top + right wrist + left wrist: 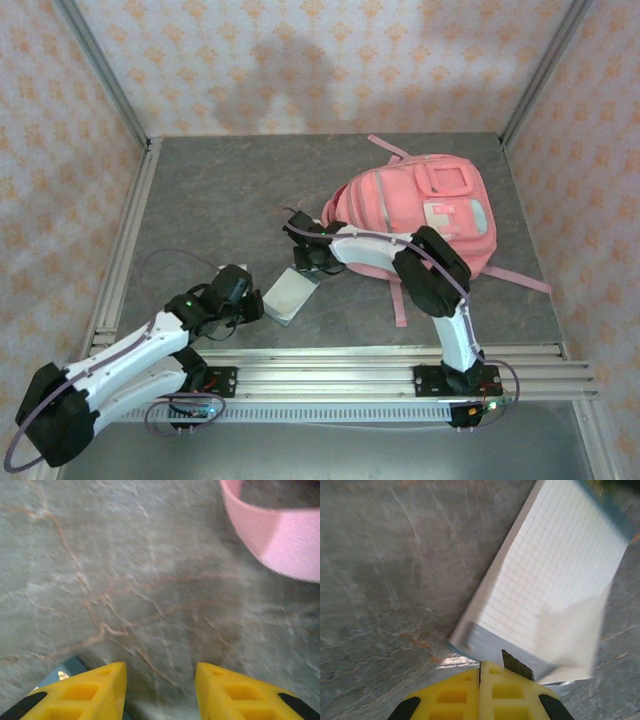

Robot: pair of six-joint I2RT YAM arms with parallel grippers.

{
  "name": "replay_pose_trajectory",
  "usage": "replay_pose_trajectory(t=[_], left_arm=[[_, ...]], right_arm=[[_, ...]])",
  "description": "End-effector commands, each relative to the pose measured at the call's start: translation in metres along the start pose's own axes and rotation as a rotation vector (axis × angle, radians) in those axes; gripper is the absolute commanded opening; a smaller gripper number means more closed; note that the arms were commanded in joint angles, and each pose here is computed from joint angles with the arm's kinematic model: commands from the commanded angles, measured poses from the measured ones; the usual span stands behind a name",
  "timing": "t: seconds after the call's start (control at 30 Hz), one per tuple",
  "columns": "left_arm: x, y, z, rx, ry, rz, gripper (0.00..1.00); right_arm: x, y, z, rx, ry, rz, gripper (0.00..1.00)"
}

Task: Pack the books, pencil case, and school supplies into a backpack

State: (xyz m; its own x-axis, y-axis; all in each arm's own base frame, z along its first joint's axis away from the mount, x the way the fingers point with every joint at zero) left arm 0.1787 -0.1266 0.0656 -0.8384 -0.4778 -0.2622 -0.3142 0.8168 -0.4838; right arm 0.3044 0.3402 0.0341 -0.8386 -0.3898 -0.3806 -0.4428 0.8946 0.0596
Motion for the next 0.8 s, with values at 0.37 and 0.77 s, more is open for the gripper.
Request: replay_pose_trajectory(t=[0.37,0.77], left_arm=[[-0.010,0.005,0.008,-0.060,-0.027,-0.081,0.00],[-0.013,0.014,0.021,-0.006,0.025,-0.263,0.02]], right_arm=[[0.045,-0.011,-0.034,-0.068,0.008,0.098,0.43],[0.033,0.009,-0.054,-0.217,0.046,-0.064,0.45]])
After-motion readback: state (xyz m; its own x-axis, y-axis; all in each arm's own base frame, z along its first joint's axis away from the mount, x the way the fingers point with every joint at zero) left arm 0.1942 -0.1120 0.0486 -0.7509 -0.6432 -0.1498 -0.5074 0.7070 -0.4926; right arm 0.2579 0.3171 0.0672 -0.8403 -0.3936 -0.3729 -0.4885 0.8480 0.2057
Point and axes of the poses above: each hand's point on the last joint's axis, 136 mm out from that joint toward the fingers, its own z axis out along the fingers, its own y axis along the line the jaws close on, x = y × z, the point moved 1 cm from there along -z, back along the fingers, and after that the axes turned 13 degrees about -z, right-handed, at the moved point
